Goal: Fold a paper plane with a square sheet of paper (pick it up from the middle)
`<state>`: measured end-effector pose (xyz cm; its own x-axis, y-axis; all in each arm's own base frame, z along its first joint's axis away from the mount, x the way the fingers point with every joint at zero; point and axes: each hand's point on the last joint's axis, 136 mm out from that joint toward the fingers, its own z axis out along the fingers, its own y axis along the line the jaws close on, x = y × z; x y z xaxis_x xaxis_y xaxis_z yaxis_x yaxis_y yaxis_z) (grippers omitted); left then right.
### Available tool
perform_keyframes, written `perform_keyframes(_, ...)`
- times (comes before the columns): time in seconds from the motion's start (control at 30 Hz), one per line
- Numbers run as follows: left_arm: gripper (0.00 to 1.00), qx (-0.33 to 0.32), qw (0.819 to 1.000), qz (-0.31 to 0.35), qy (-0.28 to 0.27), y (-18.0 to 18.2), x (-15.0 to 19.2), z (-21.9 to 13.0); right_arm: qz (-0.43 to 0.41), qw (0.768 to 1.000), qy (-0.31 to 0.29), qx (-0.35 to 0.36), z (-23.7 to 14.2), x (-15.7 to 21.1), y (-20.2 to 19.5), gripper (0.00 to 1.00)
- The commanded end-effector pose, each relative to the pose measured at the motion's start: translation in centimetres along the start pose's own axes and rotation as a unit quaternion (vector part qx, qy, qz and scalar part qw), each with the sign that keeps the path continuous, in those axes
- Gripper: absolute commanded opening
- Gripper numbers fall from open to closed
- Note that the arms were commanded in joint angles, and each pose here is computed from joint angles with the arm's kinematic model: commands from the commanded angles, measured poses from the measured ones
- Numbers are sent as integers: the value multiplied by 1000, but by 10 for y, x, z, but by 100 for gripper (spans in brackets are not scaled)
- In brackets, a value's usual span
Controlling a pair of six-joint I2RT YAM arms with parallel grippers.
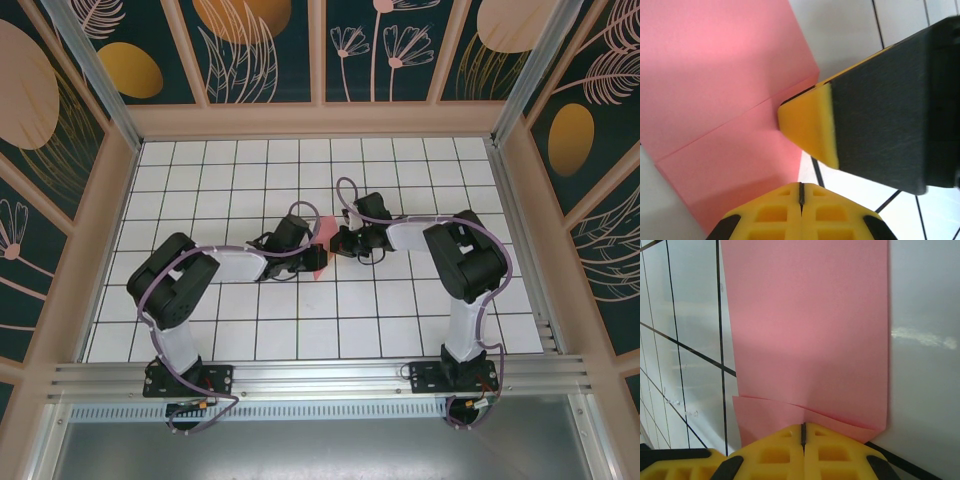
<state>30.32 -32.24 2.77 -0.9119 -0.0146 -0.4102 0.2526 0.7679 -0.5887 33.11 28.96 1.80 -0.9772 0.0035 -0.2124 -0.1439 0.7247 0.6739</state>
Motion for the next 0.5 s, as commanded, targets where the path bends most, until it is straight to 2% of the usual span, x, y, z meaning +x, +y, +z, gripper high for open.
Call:
perform_keyframes(0.0, 0, 2, 1000, 5, 15, 7, 10, 6, 25, 998, 22, 48, 10, 12, -29, 1)
perform_keyframes(0.17, 1, 27, 998, 0, 51, 5, 31, 7, 32, 997, 30, 60, 13, 14, -34, 1)
perform_keyframes(0.47, 0, 0, 995, 6, 103, 17, 71, 0, 49, 995, 34, 85, 14, 18, -47, 0)
